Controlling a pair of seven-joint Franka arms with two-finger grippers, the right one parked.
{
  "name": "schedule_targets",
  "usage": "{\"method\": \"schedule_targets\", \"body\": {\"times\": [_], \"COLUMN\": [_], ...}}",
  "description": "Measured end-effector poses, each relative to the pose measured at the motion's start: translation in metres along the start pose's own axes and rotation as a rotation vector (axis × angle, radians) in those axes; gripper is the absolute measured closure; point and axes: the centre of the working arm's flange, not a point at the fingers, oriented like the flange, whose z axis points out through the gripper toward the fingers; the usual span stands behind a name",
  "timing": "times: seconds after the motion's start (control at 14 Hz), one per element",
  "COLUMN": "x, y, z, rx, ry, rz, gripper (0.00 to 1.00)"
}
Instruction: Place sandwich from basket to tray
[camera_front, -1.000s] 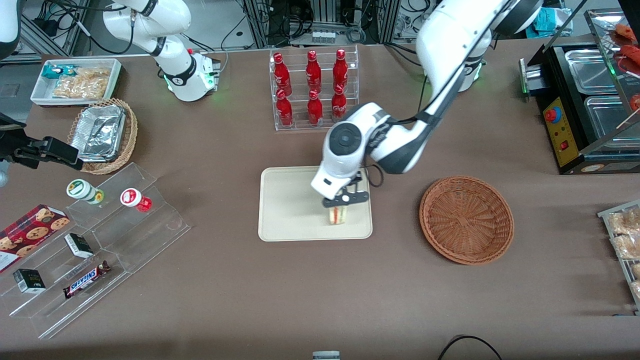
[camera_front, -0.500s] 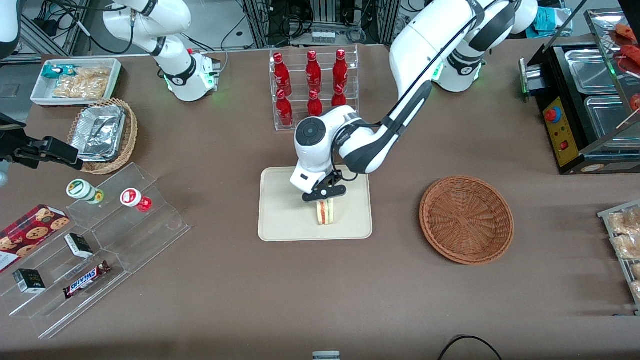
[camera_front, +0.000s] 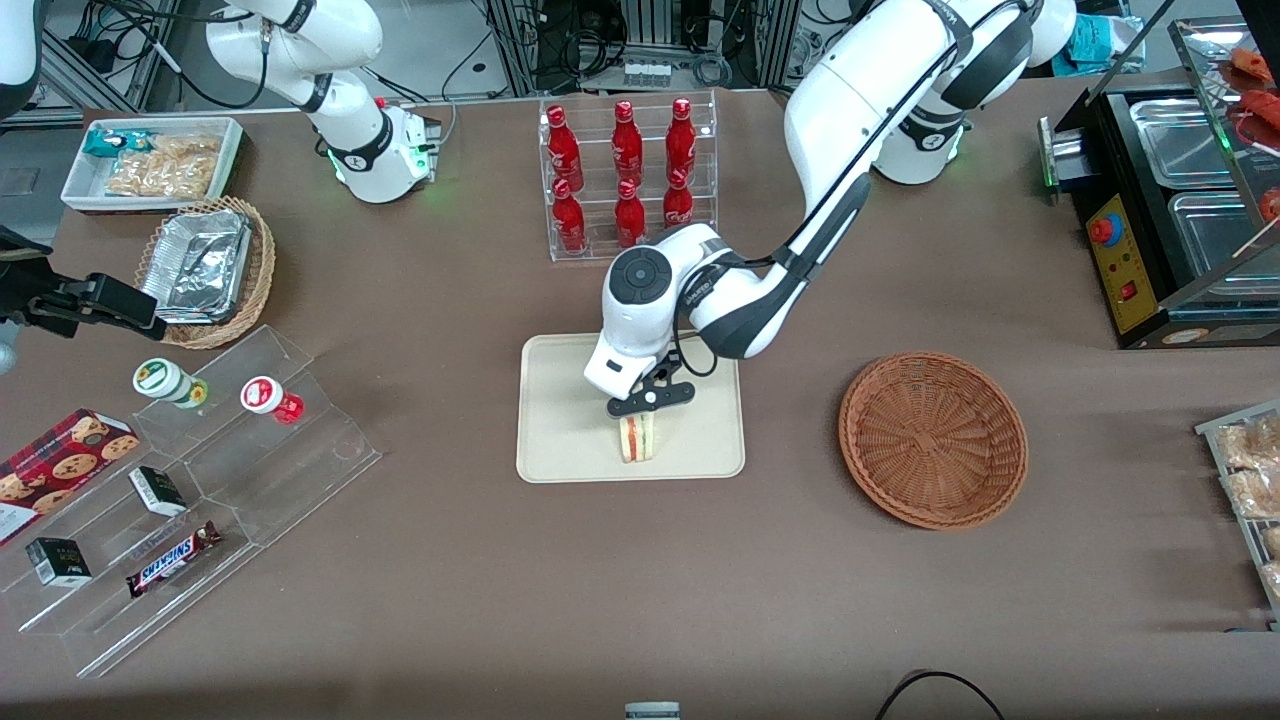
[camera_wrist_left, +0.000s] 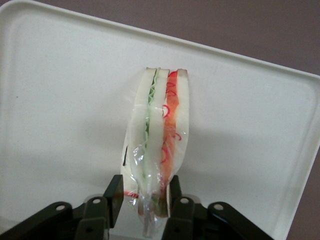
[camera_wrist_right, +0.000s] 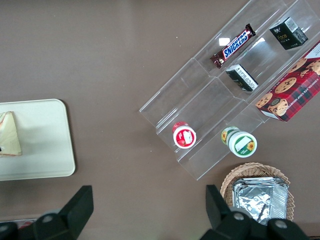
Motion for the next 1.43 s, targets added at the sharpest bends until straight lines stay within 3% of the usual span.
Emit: {"method": "schedule_targets", "body": {"times": [0.21,0.36,0.5,0.64,0.79,0.93,1.14,1.43], "x": [-0.001,0.002,0.019,0.044,0.078,0.106,0.133,0.153], "y": [0.001,-0.005,-0.026,-0.056,-0.092,-0.133,-0.192,-0.262], "z": [-0.008,-0.034,-0.079,-0.119,-0.137,-0.137,-0.141,-0.174], "rx": [0.019,0.083,0.16,0.214,0.237,0.255,0.23,0.197], "ry": [-0.006,-0.018,-0.025,-0.027,-0.016,-0.036,-0.124,-0.148], "rz": [0.029,0.06,0.077,0.054,-0.005,-0.042,0.012,0.064], "gripper": [0.21,0.01,0.0,0.0,0.0,0.0,0.0,0.0]}}
